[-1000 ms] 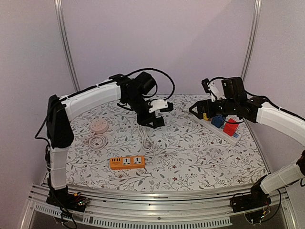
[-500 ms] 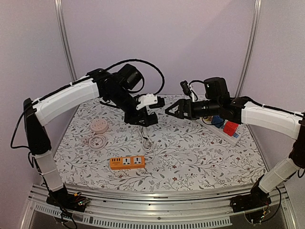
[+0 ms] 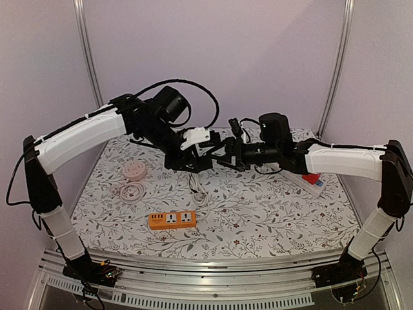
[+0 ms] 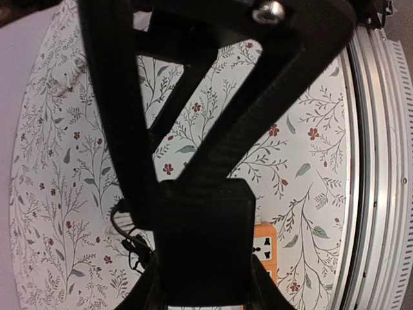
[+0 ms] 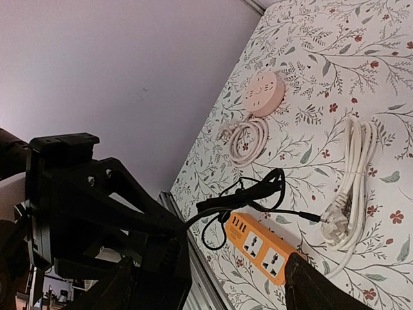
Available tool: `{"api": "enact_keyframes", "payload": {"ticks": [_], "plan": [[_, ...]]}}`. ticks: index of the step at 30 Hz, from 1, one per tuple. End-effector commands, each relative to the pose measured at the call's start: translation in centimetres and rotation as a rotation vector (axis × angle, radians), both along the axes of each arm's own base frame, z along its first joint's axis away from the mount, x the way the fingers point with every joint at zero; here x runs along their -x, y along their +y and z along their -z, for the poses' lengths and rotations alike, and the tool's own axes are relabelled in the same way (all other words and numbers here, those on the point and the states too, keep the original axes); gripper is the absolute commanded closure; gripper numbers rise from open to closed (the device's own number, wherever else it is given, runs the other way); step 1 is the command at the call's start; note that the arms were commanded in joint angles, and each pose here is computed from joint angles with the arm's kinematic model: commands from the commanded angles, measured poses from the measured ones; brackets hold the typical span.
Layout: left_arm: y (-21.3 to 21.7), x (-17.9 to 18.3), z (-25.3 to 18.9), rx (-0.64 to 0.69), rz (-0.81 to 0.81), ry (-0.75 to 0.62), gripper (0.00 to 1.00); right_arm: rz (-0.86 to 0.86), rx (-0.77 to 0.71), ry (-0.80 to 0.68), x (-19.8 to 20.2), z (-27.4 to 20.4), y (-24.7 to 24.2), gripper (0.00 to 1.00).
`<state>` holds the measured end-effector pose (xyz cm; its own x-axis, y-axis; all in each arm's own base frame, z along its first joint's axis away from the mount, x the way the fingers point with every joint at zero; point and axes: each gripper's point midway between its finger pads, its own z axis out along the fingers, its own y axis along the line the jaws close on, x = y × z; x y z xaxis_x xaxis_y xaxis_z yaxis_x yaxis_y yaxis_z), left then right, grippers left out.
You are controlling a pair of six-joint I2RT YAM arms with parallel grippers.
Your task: Insert the plug
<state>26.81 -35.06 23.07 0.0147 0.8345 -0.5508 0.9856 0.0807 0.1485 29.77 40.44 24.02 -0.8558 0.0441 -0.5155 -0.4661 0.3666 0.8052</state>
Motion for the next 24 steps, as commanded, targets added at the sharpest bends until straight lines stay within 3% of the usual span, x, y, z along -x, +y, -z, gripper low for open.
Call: {"api": "enact_keyframes", "payload": {"ticks": [1, 5, 10, 16, 18, 19, 20, 21, 24], "plan": [[-0.7, -0.2, -0.4, 0.018, -0.003, -0.031, 1.0, -0.076, -0.089, 0.016, 1.1, -1.9, 2.5, 0.26], [-0.8, -0.8, -0.1, 0.008, -0.02, -0.043, 1.0, -0.091, -0.076, 0.052, 1.1, -0.6, 3.2, 0.4], [-0.6, -1.5, 0.2, -0.011, -0.042, -0.074, 1.0, -0.104, -0.073, 0.101, 1.1, 0.5, 3.7, 0.48], [-0.4, -1.7, 1.3, -0.039, -0.039, -0.077, 1.0, -0.125, -0.078, 0.088, 1.3, 0.1, 3.9, 0.99], [-0.4, -1.3, 1.6, -0.042, -0.024, -0.062, 0.97, -0.124, -0.075, 0.075, 1.2, -0.1, 3.6, 1.0], [-0.2, -1.1, 1.8, -0.047, -0.021, -0.053, 0.74, -0.121, -0.072, 0.073, 1.0, -0.1, 3.4, 1.0], [0.0, -1.0, 1.8, -0.054, -0.023, -0.05, 0.34, -0.113, -0.064, 0.072, 0.7, 0.0, 3.1, 1.0], [0.5, -0.9, 1.5, -0.059, -0.028, -0.05, 0.03, -0.101, -0.056, 0.074, 0.3, 0.1, 2.6, 1.0], [2.7, -0.2, 0.7, -0.068, -0.024, -0.036, 0.0, -0.043, -0.017, 0.076, -1.3, 0.5, 0.5, 1.0]]}}
